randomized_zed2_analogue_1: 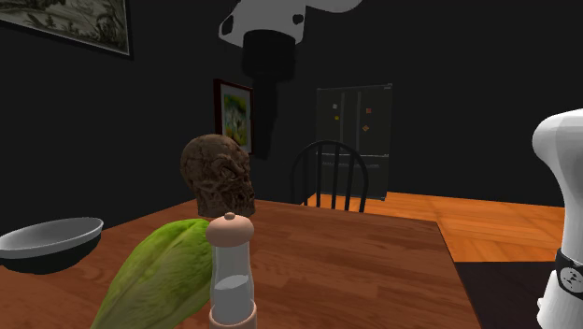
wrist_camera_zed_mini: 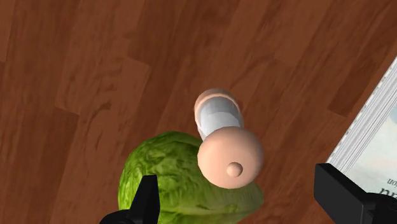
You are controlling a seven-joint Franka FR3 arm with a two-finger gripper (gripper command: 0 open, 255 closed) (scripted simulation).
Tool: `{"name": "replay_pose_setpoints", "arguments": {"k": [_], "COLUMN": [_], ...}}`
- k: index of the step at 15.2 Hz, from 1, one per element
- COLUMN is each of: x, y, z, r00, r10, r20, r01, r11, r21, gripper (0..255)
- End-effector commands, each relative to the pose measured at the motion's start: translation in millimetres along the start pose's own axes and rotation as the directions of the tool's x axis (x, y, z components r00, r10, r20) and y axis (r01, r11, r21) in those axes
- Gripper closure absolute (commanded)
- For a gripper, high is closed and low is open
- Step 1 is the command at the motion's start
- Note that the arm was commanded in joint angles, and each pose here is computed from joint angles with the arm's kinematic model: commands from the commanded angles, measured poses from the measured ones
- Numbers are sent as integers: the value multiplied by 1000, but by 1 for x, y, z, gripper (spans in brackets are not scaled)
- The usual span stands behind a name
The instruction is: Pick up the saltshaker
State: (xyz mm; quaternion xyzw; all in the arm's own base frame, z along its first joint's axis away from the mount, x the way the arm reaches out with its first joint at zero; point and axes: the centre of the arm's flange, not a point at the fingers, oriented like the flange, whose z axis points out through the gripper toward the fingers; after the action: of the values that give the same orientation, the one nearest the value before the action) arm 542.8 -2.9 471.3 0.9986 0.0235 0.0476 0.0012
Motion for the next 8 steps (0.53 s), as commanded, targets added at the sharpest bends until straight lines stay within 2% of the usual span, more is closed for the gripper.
{"name": "replay_pose_setpoints", "arguments": {"k": [1, 6, 8], "x": [16, 63, 66], "y": [-3, -8, -9], "z": [23, 73, 83], "r00": [1000, 999, 999], "r10": [-3, -11, -12], "r20": [12, 40, 43], "r01": [3, 10, 11], "r11": [1000, 999, 999], "r21": [9, 32, 34], "gripper": [0, 0, 0]}}
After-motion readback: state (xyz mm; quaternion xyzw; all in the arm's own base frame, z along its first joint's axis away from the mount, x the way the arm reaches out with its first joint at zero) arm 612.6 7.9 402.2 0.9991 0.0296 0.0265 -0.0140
